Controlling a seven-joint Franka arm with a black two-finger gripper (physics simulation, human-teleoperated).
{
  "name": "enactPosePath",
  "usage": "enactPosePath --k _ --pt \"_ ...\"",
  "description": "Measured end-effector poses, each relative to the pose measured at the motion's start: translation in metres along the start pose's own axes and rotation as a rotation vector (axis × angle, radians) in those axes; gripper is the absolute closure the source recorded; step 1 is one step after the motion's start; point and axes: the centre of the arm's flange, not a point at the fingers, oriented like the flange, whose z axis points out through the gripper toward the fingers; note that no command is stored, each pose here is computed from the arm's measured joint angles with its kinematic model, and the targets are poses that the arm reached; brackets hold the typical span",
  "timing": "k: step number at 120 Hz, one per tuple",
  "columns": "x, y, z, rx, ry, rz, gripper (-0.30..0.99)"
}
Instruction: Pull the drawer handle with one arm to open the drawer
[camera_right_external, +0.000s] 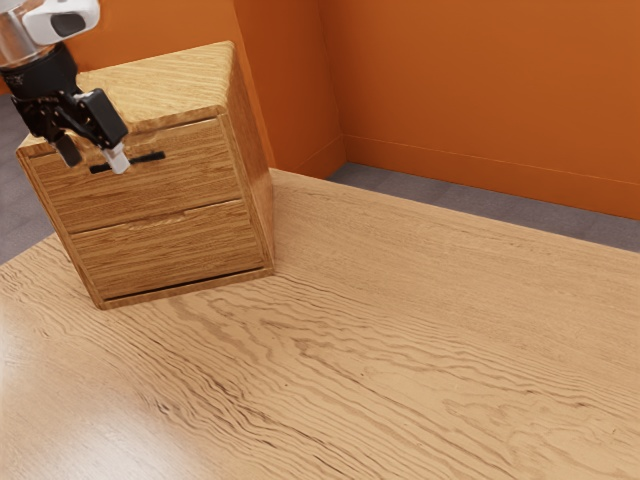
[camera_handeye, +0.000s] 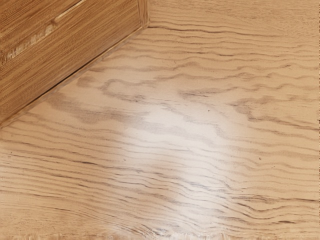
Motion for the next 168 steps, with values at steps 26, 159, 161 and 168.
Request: enactPosePath --k 26,159,161,168 --pt "-0.026 0.058 -0.011 0.002 -0.113 0.172 0.02" --pt "0.068 -0.003 0.051 0.204 0.055 0.954 0.08" --pt "0.068 -0.007 0.053 0.203 0.056 0.953 0.09" --pt "0.069 -0.021 0.056 0.204 0.063 0.951 0.11"
